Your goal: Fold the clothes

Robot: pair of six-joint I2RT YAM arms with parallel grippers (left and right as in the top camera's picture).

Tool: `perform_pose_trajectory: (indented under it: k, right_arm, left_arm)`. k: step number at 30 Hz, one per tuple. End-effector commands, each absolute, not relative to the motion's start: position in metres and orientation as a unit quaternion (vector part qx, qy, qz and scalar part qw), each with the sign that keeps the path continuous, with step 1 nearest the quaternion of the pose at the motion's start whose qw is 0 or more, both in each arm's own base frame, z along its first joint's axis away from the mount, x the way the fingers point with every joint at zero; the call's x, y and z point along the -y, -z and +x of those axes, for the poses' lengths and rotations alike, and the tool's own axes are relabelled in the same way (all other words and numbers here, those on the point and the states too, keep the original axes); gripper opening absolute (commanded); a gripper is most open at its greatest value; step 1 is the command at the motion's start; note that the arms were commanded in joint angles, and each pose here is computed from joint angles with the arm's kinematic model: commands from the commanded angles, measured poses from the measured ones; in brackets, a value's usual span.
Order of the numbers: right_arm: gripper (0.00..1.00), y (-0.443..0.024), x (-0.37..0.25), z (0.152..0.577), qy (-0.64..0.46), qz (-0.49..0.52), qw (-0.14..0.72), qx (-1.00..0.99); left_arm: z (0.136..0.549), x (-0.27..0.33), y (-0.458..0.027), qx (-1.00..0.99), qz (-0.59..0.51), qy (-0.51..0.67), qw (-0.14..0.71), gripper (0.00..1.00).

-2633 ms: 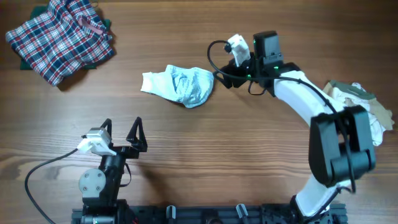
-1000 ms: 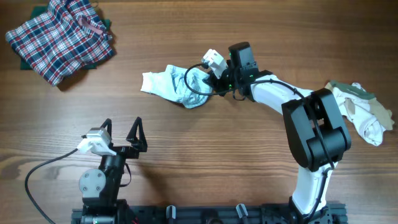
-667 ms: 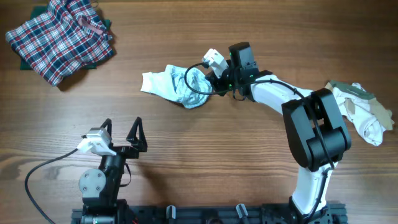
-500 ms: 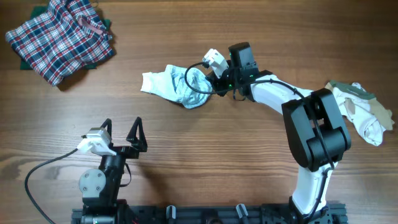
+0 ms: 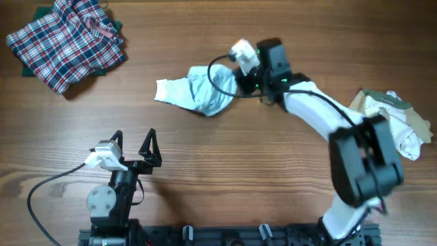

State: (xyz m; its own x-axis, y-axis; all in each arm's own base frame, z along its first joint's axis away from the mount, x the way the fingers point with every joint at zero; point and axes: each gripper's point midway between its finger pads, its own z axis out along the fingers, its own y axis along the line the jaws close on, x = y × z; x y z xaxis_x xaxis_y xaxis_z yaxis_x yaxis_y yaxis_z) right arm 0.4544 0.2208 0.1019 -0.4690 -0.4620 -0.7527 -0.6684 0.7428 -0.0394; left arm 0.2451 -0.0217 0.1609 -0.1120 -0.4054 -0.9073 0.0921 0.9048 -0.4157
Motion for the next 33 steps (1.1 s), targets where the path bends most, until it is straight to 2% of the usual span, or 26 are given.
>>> perform_pose_trajectory:
  k: [1,5,12,17,22,28,33]
  right_arm:
    - [0.04,-0.166,-0.190,0.468,-0.062,-0.275,0.453,-0.846]
    - [0.04,-0.195,-0.172,0.462,-0.035,-0.237,0.470,-0.850]
    - [0.04,-0.192,-0.149,0.456,0.001,-0.187,0.451,-0.873]
    - [0.04,-0.216,-0.149,0.453,-0.015,-0.163,0.475,-0.865]
    - [0.04,-0.252,-0.185,0.431,-0.049,-0.193,0.507,-0.839]
    - [0.04,-0.263,-0.254,0.399,-0.116,-0.223,0.514,-0.820]
    - [0.04,-0.289,-0.321,0.363,-0.225,-0.257,0.529,-0.777]
  left_arm:
    - [0.245,0.021,-0.158,-0.723,-0.105,0.182,0.658,1.00]
    - [0.245,0.021,-0.158,-0.723,-0.105,0.182,0.658,1.00]
    - [0.245,0.021,-0.158,-0.723,-0.105,0.182,0.658,1.00]
    - [0.245,0.021,-0.158,-0.723,-0.105,0.182,0.658,1.00]
    - [0.245,0.021,-0.158,-0.723,-0.105,0.182,0.658,1.00]
    - [0.245,0.021,-0.158,-0.723,-0.105,0.182,0.658,1.00]
    - [0.245,0.021,-0.158,-0.723,-0.105,0.182,0.658,1.00]
